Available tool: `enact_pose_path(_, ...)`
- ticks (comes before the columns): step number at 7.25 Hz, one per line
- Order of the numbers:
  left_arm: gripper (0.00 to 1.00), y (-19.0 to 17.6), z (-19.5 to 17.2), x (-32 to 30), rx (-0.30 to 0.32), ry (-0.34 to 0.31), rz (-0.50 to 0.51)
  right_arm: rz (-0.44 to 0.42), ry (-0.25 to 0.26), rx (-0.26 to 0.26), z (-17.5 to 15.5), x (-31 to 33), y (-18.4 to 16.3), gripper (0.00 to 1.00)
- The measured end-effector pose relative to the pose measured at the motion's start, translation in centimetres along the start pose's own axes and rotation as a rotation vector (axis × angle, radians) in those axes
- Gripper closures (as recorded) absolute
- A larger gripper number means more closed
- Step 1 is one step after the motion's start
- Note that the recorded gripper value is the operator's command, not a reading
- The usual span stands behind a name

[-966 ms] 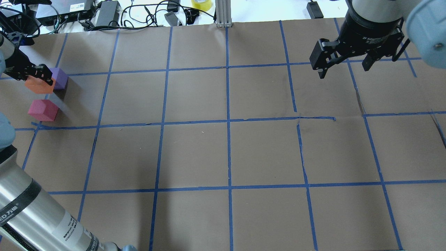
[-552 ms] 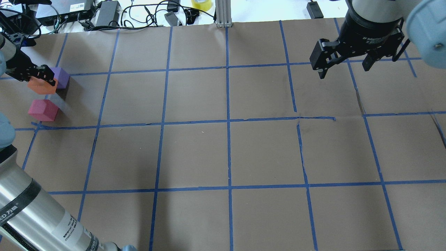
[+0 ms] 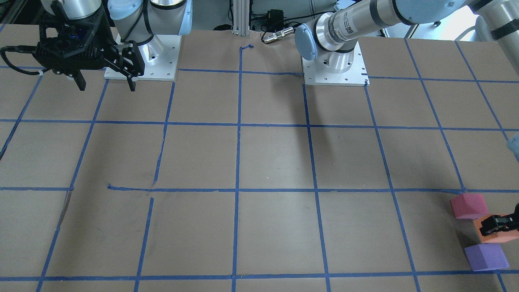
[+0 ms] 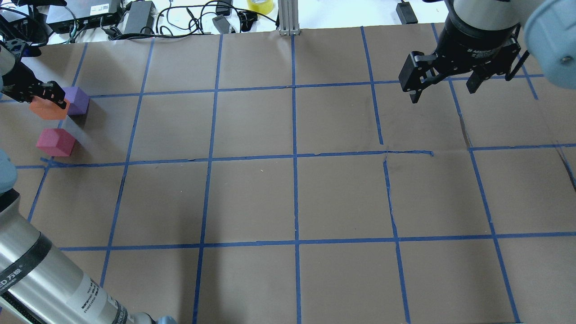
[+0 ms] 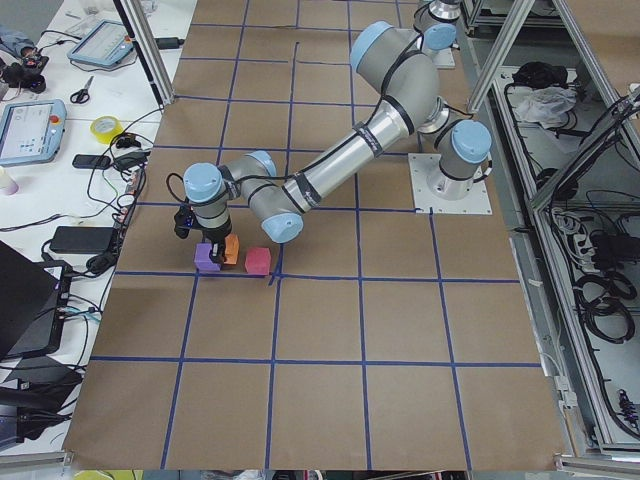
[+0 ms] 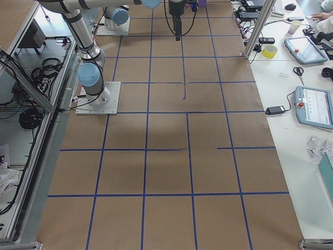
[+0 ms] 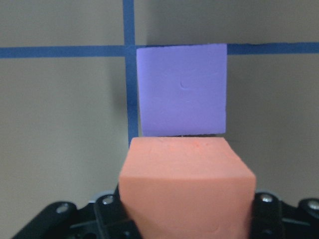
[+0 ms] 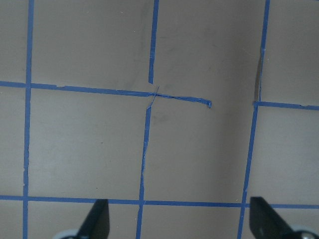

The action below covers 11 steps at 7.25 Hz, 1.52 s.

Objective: Arrange blocks in a line
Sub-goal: 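Lower the orange cube into the gap between the purple and pink cubes, then press the orange cube into line and open the left gripper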

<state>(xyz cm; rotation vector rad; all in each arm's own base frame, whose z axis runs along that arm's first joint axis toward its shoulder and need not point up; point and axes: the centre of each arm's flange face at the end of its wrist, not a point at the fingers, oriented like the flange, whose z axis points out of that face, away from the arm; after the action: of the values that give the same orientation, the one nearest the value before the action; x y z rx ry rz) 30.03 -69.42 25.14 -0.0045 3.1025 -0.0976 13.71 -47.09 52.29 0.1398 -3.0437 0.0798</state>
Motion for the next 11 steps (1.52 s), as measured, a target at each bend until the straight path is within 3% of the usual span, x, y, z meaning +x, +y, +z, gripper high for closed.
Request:
enact_pose_path(4,1.0,1.2,2.4,0.8,-0.038,0.023,-0.002,0.0,-0.006,-0.005,0.2,-0.1,-0.1,0.0)
enact_pose_path(11,1.0,0.7,5.0,0.3,-0.016,0.01,0.002,0.001,-0.047,-0.049,1.2,-0.2,-0.3,0.0)
